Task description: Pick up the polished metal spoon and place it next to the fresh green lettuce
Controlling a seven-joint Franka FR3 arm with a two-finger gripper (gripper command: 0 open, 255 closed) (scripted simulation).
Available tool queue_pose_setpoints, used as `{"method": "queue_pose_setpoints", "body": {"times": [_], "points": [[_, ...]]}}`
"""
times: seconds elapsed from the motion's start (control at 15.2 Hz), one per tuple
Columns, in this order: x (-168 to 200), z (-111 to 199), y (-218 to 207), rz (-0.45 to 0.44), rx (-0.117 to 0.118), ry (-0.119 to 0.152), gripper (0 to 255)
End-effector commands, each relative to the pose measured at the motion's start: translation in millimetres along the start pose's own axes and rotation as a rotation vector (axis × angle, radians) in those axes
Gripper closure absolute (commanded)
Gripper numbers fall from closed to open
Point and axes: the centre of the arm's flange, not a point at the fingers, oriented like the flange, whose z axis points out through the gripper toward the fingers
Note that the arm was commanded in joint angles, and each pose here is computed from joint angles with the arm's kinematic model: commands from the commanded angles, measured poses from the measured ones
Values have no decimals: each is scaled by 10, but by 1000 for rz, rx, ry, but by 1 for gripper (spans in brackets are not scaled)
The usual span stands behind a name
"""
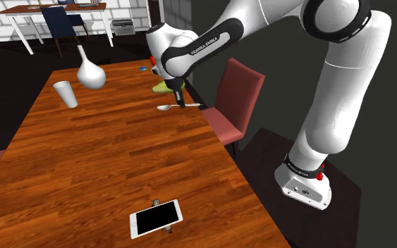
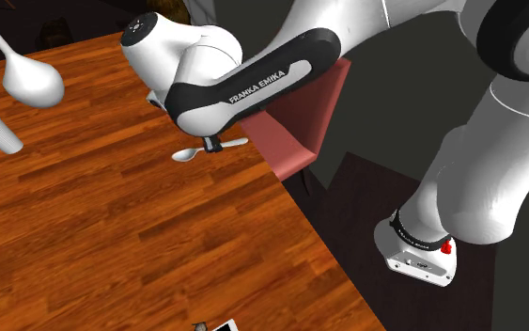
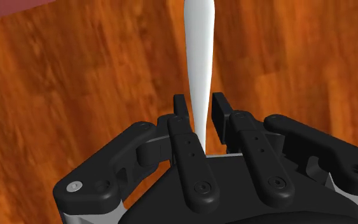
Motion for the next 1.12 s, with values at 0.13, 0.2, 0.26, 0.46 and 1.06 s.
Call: {"method": "queue_pose_setpoints", "body": {"times": [0.13, 0.2, 0.26, 0.46, 1.06], "points": [[-53, 60, 537, -1, 0, 0, 255], [-67, 79, 667, -1, 0, 0, 255], [-82, 98, 797, -1, 0, 0, 255], [-125, 156, 1186, -1, 0, 0, 255], [-218, 346, 2114, -1, 0, 0, 255]]}}
